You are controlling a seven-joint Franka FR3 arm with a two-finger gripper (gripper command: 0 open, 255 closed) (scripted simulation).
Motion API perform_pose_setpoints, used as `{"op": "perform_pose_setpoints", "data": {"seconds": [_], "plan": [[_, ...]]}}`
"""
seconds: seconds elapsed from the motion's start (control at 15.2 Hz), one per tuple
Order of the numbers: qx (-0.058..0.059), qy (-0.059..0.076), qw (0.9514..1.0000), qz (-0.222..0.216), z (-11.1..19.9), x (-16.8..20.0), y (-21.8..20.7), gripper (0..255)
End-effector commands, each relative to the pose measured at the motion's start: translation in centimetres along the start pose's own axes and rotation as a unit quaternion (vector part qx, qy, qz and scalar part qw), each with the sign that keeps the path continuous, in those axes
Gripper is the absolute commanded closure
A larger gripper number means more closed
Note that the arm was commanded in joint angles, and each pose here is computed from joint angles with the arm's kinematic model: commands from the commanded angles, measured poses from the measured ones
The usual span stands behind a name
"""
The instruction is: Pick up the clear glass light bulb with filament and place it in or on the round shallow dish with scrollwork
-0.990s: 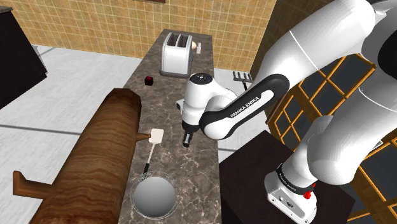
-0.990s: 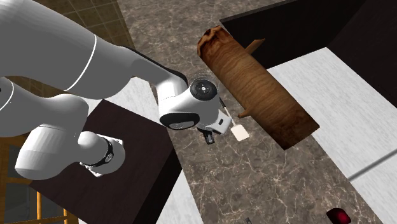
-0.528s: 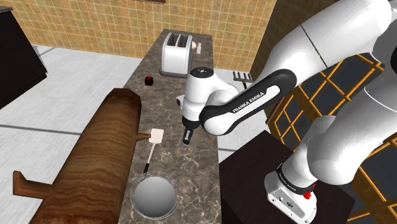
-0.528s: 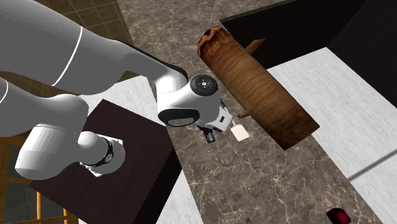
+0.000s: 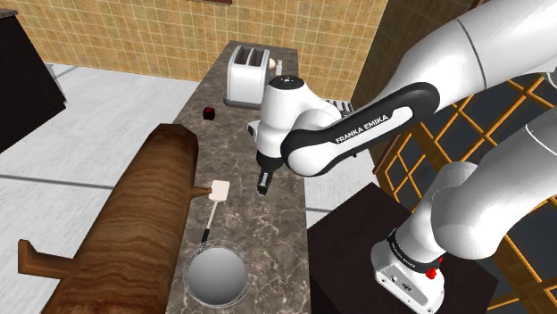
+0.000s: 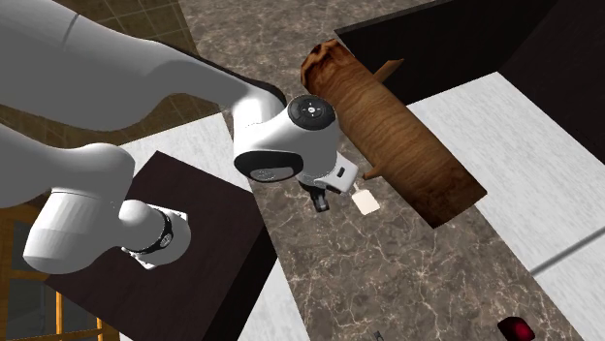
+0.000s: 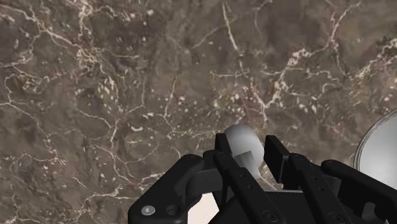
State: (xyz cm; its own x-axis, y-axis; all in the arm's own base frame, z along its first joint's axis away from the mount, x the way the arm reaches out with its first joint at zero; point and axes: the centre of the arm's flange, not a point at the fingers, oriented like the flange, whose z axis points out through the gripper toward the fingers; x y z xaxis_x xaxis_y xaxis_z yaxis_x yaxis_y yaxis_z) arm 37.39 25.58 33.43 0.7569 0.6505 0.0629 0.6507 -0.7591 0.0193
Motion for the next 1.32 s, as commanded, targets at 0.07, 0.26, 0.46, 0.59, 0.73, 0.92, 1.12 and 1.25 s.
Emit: {"op": "perform_pose_setpoints", "data": {"seconds": [0.07, 0.26, 0.46, 0.59, 0.73, 0.92, 1.12, 1.25], "plan": [[0.000, 0.000, 1.0000, 0.000, -1.6, 0.1, 0.0, 255], [0.000, 0.000, 1.0000, 0.000, -3.2, 0.2, 0.0, 255], [0.000, 0.000, 1.0000, 0.000, -4.7, 0.3, 0.0, 255], [0.000, 0.000, 1.0000, 0.000, -5.7, 0.3, 0.0, 255], [0.000, 0.000, 1.0000, 0.000, -5.7, 0.9, -2.5, 255], [0.000, 0.000, 1.0000, 0.000, -5.7, 1.7, -6.4, 255], [0.000, 0.000, 1.0000, 0.000, -5.7, 2.5, -10.3, 255], [0.000, 0.000, 1.0000, 0.000, -5.7, 3.0, -12.9, 255]]}}
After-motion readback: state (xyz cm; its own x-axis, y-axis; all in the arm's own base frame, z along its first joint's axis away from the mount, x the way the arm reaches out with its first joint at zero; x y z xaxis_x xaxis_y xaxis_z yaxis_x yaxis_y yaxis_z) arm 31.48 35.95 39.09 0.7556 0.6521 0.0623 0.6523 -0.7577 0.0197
